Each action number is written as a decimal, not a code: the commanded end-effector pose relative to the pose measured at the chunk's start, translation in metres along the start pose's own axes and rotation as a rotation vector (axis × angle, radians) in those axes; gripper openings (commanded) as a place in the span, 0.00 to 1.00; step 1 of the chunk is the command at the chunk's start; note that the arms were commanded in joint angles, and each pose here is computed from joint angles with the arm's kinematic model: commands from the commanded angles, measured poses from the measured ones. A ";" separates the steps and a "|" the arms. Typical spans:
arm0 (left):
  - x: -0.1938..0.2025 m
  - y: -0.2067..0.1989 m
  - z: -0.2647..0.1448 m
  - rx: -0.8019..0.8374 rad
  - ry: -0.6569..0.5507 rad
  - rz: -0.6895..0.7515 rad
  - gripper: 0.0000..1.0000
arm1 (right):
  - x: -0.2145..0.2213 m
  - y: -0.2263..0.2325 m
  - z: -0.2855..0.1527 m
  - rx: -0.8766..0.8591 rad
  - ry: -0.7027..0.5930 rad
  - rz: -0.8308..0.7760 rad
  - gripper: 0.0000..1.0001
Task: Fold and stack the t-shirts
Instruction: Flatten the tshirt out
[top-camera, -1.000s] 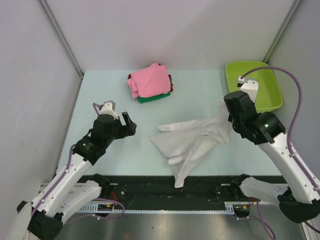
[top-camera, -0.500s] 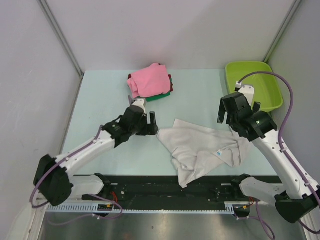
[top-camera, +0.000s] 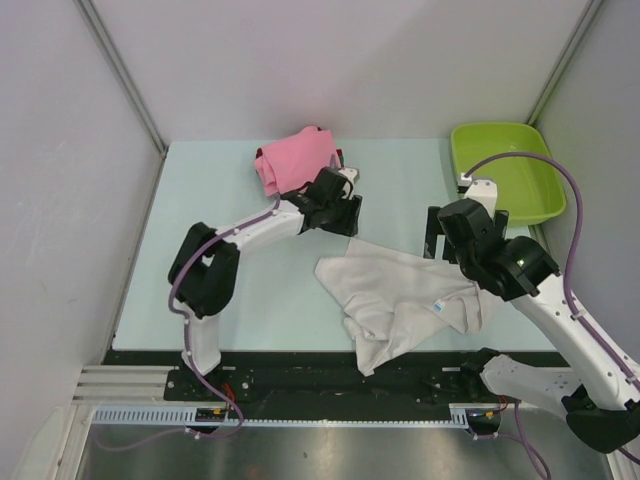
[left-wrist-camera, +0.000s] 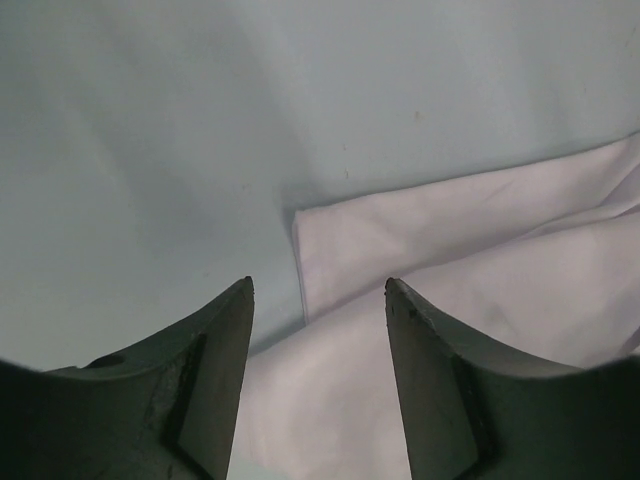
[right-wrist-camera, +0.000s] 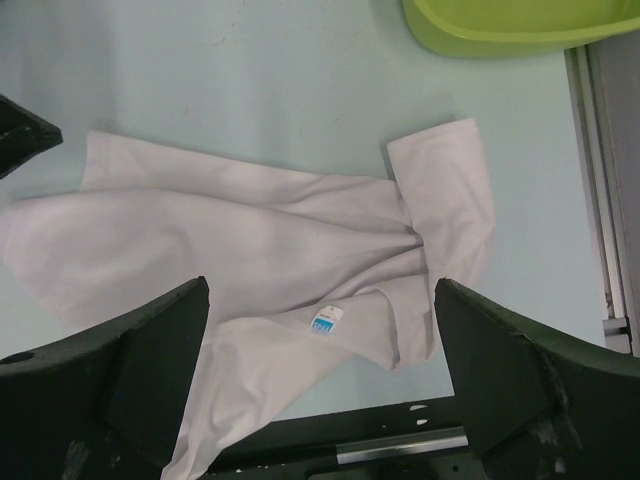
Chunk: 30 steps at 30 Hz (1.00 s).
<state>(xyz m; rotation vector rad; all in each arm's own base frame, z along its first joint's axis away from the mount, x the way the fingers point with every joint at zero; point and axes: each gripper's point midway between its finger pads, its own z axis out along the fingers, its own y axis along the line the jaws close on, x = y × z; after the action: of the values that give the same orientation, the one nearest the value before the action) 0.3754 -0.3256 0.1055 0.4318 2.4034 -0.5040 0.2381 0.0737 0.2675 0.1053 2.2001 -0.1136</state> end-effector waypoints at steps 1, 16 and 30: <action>-0.008 -0.023 0.014 0.129 0.030 0.191 0.61 | 0.000 -0.005 -0.008 -0.024 -0.034 0.033 1.00; 0.039 -0.006 0.072 0.127 0.183 0.280 0.71 | 0.008 -0.017 -0.010 -0.026 -0.048 0.030 1.00; 0.052 -0.011 0.093 0.116 0.247 0.307 0.44 | 0.015 -0.024 -0.009 -0.020 -0.046 0.040 1.00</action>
<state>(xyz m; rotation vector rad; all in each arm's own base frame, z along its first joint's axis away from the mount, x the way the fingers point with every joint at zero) 0.3910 -0.3663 0.0232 0.8180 2.4622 -0.5039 0.2183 0.0530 0.2560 0.1285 2.1821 -0.0900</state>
